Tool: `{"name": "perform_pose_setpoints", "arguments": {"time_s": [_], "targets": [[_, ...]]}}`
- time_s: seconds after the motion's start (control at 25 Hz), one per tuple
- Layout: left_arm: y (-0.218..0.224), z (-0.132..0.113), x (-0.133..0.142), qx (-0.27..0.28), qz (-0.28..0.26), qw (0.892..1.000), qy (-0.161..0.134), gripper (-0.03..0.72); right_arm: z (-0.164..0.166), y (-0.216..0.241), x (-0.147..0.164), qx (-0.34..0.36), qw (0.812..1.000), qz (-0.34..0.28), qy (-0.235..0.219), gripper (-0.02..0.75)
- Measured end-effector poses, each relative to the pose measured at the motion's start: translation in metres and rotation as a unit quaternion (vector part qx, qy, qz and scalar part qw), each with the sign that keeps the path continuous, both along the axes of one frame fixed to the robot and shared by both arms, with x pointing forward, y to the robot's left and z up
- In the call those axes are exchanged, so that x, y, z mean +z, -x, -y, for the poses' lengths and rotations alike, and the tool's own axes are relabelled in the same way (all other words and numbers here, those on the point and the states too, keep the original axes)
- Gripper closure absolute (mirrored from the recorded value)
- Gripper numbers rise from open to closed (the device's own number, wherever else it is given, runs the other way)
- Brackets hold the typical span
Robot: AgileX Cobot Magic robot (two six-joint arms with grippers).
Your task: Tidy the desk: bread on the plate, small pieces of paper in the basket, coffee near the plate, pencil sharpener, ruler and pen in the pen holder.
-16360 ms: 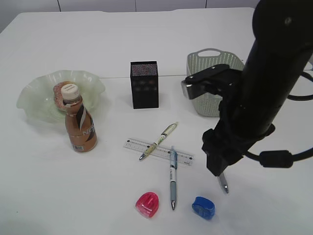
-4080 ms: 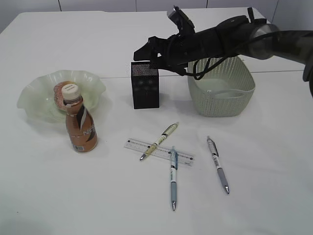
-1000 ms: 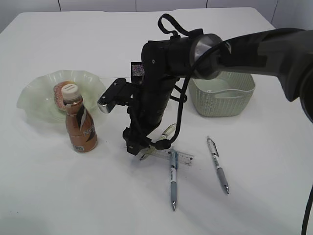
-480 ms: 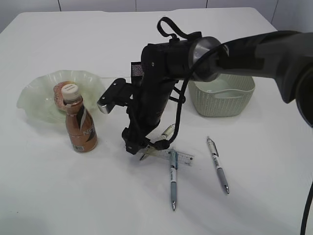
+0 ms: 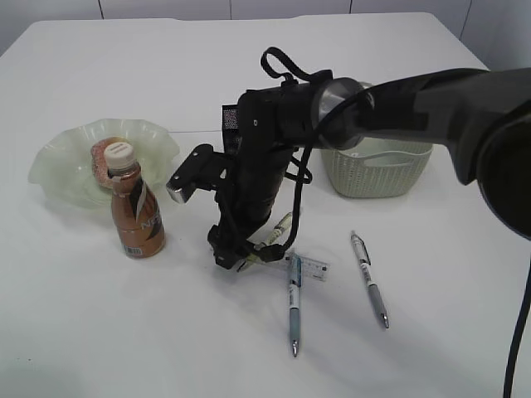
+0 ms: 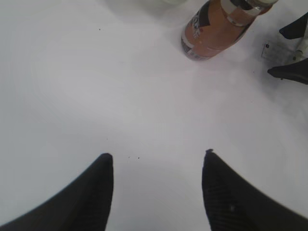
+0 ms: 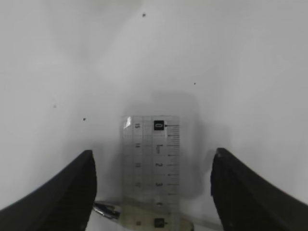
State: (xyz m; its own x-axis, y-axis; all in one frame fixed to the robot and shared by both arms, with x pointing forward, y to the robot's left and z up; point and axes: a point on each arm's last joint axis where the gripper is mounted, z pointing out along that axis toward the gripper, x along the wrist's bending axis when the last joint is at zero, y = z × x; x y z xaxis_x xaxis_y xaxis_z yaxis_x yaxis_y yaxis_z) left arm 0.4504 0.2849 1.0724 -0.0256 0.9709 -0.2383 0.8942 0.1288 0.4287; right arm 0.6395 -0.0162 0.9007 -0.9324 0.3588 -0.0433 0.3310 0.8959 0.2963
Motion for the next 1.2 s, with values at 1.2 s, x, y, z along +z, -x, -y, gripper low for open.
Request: {"name": "perform_pose_setpoints", "arguments": {"time_s": [1.2], "targets": [[-0.001,0.000,-0.001,0.000,-0.003,1.000,0.000,0.256,-0.004,-0.002,0.012,-0.001,1.000,-0.009,-0.008,0.458]]}}
